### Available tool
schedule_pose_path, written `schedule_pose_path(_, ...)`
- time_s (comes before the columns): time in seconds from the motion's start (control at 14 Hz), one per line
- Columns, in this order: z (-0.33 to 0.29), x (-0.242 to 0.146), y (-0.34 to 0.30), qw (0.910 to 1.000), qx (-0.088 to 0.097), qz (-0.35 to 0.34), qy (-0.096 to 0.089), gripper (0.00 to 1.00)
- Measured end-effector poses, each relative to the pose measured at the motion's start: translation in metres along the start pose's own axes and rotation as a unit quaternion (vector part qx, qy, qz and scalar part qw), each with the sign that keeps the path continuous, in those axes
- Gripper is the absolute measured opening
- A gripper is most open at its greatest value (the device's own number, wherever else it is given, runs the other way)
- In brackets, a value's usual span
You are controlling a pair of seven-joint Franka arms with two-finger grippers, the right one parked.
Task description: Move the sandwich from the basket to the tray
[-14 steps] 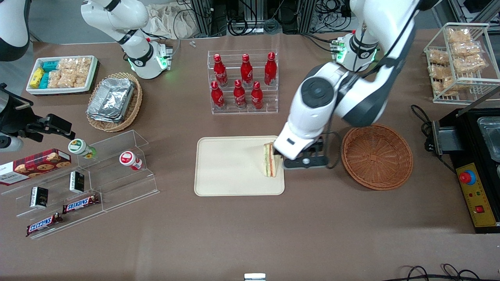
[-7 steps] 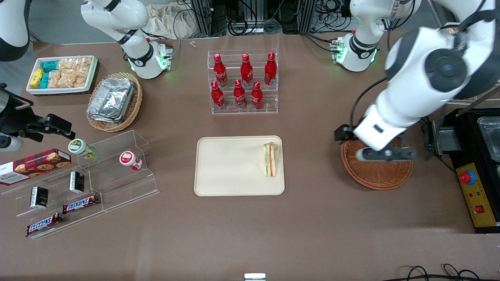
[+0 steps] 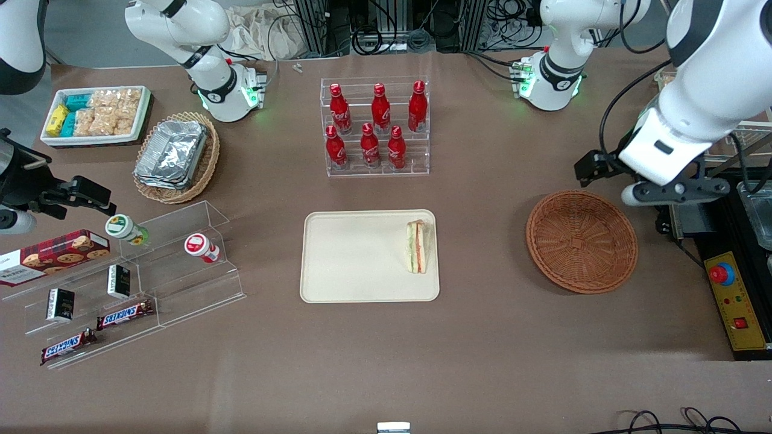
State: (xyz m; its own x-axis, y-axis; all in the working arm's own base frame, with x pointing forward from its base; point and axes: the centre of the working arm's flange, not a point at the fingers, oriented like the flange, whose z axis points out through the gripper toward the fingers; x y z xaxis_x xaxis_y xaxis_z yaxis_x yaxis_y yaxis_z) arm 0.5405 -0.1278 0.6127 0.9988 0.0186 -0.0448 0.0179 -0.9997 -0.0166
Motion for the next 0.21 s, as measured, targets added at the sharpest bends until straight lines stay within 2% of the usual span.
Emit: schedule_pose_path(0.21, -0.007, -0.018, -0.020, 0.9997, -0.005, 0.024, -0.001, 1.00)
